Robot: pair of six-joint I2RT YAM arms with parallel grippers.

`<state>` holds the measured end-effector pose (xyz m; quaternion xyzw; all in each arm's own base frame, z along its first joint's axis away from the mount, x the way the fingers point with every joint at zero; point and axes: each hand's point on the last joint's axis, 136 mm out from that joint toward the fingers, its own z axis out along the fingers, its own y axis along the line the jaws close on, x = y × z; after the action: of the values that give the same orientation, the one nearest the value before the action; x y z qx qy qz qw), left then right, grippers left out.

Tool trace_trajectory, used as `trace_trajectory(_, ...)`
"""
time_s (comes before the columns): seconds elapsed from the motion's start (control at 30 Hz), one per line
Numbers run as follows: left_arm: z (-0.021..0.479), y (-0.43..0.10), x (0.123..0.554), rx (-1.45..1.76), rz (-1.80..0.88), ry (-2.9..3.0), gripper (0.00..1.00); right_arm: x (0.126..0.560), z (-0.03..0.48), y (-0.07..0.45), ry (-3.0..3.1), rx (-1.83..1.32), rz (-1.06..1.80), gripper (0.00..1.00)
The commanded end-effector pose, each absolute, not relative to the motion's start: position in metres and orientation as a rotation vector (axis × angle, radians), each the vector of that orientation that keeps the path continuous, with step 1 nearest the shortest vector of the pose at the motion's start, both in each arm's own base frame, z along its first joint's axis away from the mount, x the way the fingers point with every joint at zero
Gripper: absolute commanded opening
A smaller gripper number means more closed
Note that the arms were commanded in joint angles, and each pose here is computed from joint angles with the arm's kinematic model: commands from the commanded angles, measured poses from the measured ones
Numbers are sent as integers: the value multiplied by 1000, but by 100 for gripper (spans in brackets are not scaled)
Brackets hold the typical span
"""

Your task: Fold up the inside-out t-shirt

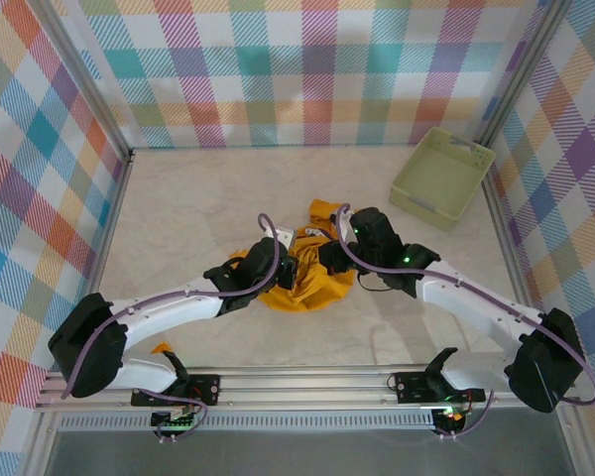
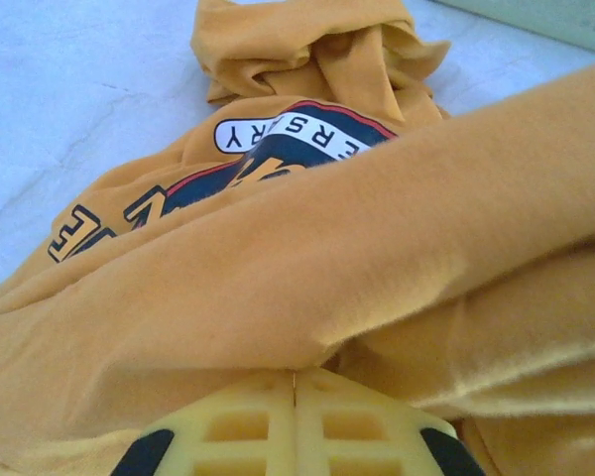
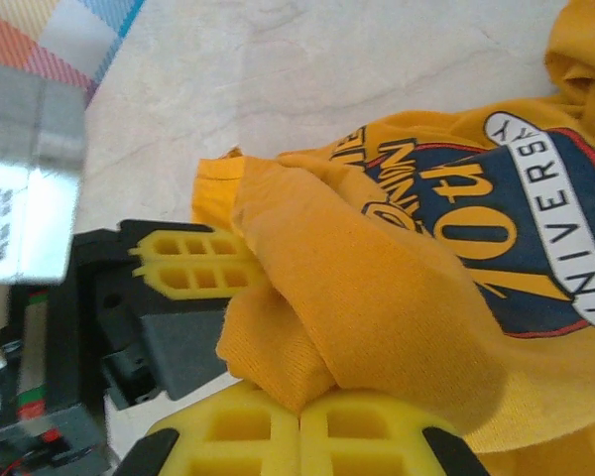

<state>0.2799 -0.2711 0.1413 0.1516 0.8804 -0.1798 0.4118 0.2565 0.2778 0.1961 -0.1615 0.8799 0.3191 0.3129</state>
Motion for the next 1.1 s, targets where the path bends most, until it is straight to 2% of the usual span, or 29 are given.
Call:
trace_trajectory(0.0,161,-274,270,403,-528,2169,0,272,199,272,2310,-417,743,4)
trace_trajectory(0.1,162,-280,264,447,-576,2174,0,272,204,278,2290,-428,789,2)
trace_trajectory(0.17,157,-284,261,477,-596,2182,15,268,210,285,2277,-450,849,1)
trace_trajectory(0.23,151,-286,259,486,-604,2187,23,263,217,291,2257,-473,905,1)
trace_trajectory(0.57,148,-299,266,483,-631,2188,45,240,221,305,2214,-583,1007,0)
trace_trajectory(0.73,146,-284,282,391,-497,2197,42,231,220,308,2199,-634,1030,0)
trace_trajectory(0.9,147,-283,290,360,-451,2196,47,218,222,311,2172,-696,1101,1)
trace_trajectory(0.97,148,-284,293,355,-452,2192,43,217,221,310,2176,-696,1103,1)
trace_trajectory(1.07,149,-287,292,371,-460,2188,28,229,214,298,2214,-622,985,0)
